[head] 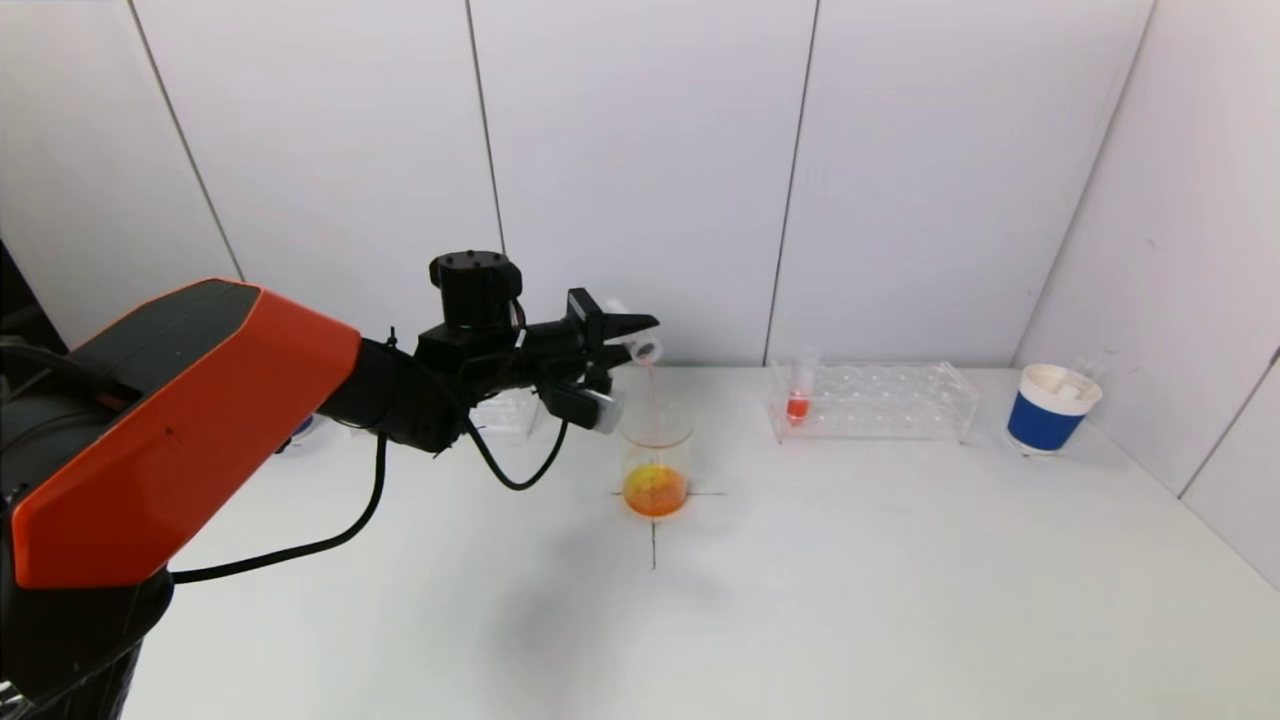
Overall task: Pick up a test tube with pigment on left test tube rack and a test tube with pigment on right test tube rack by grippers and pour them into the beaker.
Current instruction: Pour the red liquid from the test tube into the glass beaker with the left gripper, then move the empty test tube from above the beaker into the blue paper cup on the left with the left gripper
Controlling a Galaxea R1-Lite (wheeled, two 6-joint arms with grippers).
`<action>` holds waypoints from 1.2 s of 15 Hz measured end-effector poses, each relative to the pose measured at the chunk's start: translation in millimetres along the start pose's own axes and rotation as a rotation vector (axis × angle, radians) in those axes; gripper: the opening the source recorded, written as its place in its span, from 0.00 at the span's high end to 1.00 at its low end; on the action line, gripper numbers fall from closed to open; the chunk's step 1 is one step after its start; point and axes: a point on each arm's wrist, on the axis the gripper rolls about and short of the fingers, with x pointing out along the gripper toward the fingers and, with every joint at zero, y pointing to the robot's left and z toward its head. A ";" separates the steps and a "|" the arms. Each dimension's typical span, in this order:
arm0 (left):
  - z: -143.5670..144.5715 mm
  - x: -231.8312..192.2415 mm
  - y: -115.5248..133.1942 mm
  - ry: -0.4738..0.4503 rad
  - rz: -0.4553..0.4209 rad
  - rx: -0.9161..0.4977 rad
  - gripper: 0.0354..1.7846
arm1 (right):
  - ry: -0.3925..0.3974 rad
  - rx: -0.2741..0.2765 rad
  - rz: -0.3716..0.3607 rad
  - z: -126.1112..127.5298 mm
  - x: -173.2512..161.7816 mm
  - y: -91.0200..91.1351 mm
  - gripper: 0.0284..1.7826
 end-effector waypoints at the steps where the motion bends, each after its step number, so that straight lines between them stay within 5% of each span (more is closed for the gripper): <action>1: -0.3 0.1 1.7 -0.002 0.004 0.015 0.76 | 0.000 0.000 0.000 0.0 0.0 0.0 0.01; 18: -4.5 -0.3 10.5 -0.015 0.029 0.120 0.76 | 0.000 0.000 0.000 0.0 0.0 0.0 0.01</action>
